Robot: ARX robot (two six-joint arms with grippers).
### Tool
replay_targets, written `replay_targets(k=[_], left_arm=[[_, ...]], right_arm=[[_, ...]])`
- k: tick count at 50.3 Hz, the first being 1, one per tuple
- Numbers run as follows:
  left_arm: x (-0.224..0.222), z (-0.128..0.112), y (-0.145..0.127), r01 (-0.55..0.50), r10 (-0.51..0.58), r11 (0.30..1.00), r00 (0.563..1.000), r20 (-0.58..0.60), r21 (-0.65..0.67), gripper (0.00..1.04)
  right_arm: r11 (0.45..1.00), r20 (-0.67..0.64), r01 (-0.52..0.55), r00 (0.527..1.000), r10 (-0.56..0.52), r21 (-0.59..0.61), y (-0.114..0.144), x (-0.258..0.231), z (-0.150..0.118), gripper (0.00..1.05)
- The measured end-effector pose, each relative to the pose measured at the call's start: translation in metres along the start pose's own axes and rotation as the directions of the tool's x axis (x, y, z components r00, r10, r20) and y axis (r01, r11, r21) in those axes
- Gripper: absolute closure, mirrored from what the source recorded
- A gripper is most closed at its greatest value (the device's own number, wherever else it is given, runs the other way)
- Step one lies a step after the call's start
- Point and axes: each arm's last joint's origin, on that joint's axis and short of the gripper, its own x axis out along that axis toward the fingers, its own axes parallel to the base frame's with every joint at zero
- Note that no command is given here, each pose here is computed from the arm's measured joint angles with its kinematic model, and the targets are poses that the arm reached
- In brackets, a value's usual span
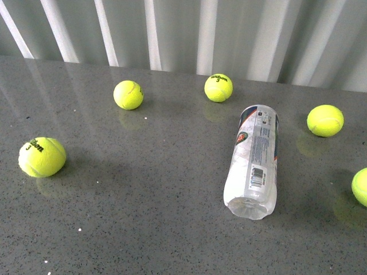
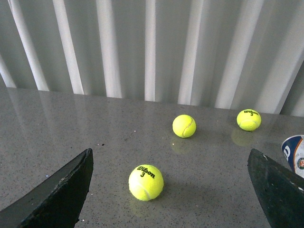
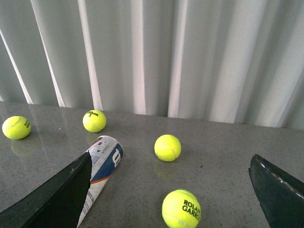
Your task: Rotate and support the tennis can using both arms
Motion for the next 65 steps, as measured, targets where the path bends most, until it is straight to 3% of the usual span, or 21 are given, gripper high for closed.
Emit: replay_targets(k=[58,61,65], left_arm=[[0.000,0.000,0.000,0.000,0.000,1.000,1.000,0.000,0.000,0.07],[0.000,0.000,0.000,0.000,0.000,1.000,1.000,0.000,0.000,0.07],[0.000,0.000,0.000,0.000,0.000,1.000,1.000,0.000,0.000,0.07]], right_arm=[[1.000,0.000,0.000,1.000,0.000,0.000,0.000,0.000,0.000,0.07],[0.997,-0.061,0.065,0.996,-0.067,-0.031,-0.001,0.001,-0.001,0.07],[0.996,-0.064,0.068,0.995,-0.071,-0.051,-0.005,0.007,0.010,0.07]])
